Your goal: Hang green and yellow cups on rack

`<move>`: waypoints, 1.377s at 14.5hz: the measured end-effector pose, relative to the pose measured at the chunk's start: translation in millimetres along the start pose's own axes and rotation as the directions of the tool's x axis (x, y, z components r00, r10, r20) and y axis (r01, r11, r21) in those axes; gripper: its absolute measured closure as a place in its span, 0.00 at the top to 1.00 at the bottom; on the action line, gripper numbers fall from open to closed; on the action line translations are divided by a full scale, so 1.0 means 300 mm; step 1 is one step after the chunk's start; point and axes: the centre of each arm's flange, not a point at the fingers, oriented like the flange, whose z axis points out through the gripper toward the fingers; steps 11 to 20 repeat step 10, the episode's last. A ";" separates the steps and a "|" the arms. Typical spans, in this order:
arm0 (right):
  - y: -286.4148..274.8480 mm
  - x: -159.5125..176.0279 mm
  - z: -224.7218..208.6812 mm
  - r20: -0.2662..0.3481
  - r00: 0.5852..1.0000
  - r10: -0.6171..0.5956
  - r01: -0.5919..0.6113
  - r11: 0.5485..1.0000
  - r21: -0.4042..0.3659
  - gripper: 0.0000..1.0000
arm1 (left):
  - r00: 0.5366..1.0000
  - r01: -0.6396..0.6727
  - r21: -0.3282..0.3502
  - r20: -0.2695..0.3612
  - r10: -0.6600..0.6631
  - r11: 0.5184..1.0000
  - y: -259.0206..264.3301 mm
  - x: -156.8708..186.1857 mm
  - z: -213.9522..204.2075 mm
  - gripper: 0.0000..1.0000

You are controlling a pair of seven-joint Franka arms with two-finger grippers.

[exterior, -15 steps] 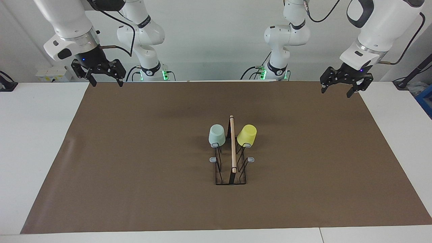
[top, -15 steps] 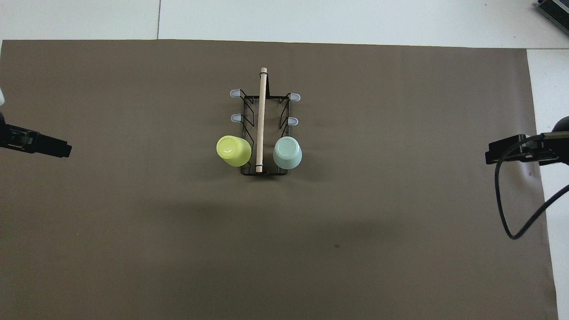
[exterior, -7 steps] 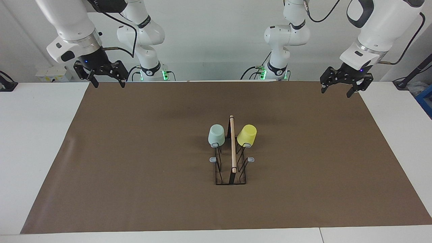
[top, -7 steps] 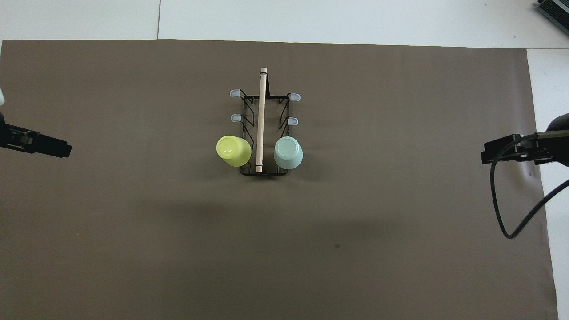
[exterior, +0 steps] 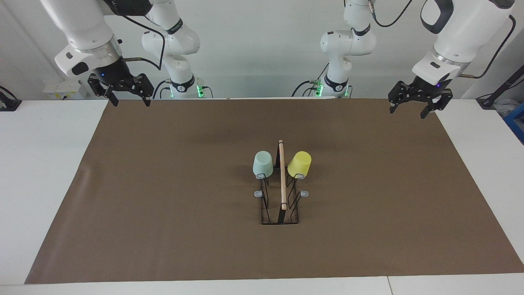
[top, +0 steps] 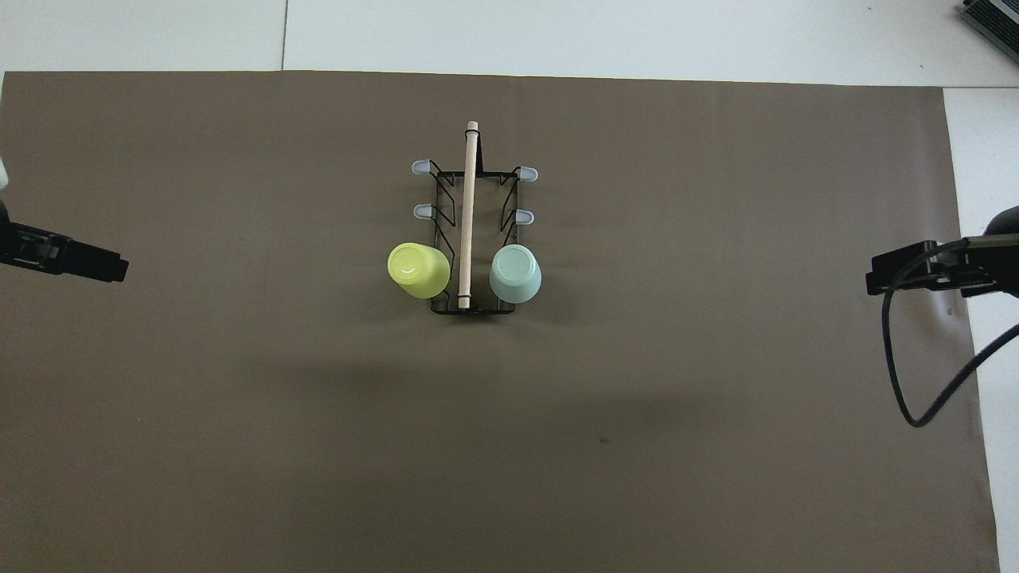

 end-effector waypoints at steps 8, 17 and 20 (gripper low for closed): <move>0.015 0.002 0.006 0.005 1.000 0.006 -0.006 1.000 -0.016 1.00 | 1.000 0.000 0.000 0.000 0.000 1.000 0.000 0.000 0.000 1.00; 0.016 0.002 0.007 0.005 1.000 0.006 -0.006 1.000 -0.016 1.00 | 1.000 0.000 0.000 0.000 0.000 1.000 0.000 0.000 0.000 1.00; 0.016 0.002 0.007 0.005 1.000 0.006 -0.006 1.000 -0.016 1.00 | 1.000 0.000 0.000 0.000 0.000 1.000 0.000 0.000 0.000 1.00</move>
